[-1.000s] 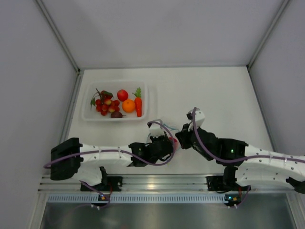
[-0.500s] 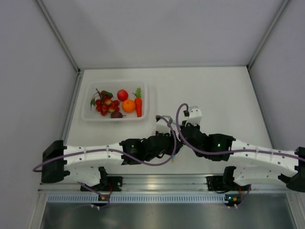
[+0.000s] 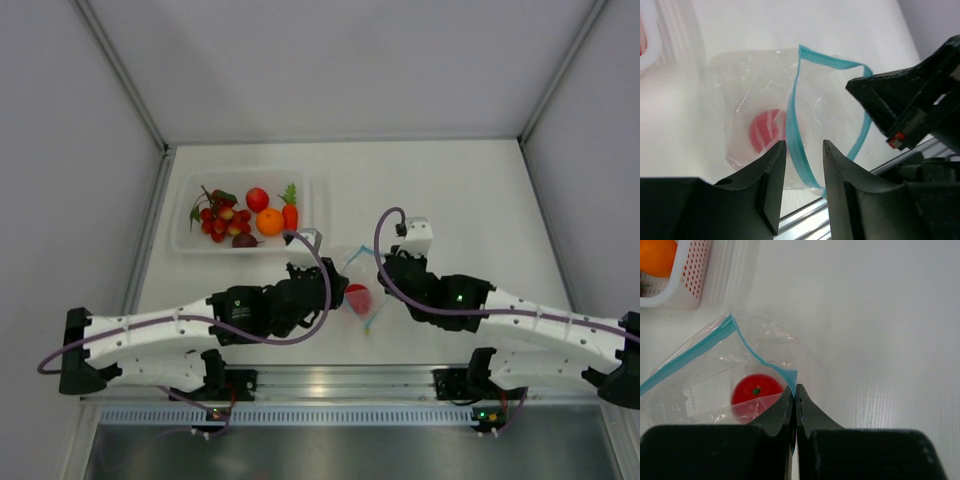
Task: Open the zip-top bag and remove the fake food
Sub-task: Pick up the fake fruit from the zipper food storage bag.
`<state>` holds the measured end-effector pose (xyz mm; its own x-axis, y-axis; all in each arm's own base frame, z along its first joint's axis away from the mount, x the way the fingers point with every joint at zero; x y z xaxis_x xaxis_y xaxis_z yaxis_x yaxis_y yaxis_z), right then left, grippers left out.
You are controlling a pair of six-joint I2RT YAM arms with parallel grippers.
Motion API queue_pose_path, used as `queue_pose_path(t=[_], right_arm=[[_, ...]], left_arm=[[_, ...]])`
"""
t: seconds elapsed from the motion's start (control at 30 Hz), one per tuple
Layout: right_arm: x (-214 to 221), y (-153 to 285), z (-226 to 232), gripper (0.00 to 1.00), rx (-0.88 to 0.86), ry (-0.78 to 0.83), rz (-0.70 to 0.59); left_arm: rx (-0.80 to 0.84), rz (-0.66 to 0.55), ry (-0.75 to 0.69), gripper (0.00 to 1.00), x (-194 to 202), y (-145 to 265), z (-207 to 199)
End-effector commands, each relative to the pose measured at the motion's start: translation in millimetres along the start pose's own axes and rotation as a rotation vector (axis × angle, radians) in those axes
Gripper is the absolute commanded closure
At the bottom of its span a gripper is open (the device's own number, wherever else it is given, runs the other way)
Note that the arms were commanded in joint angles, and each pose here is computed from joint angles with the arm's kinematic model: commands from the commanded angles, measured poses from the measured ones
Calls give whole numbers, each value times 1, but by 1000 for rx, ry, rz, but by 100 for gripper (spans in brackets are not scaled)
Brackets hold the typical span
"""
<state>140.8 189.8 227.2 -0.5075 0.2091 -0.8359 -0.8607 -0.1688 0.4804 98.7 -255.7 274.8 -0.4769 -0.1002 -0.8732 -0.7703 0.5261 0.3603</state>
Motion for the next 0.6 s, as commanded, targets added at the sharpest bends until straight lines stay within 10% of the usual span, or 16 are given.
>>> queue_pose_path(t=[0.0, 0.2, 0.33, 0.57], right_arm=[[-14, 4, 0, 100, 4, -56, -36], [-19, 12, 5, 100, -46, -75, -34], [-20, 17, -3, 100, -57, -84, -47], [-24, 28, -13, 100, -108, -118, -67]], left_arm=[[-86, 51, -73, 59, 9, -7, 4], [-88, 126, -119, 48, 22, -25, -5], [-144, 155, -135, 81, 32, -36, 3], [-205, 164, -141, 100, 32, -52, 12]])
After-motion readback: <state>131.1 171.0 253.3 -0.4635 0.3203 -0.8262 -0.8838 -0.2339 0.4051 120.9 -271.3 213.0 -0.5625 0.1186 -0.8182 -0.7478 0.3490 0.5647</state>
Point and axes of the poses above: each gripper's point midway between its finger pads, its own y axis back along the fingers, its own z axis along the line the jaws close on, x = y × z, the point moved 8 cm from there along y, back along the fingers, and after that the axes turned 10 degrees about -y, right-handed, at the moved point
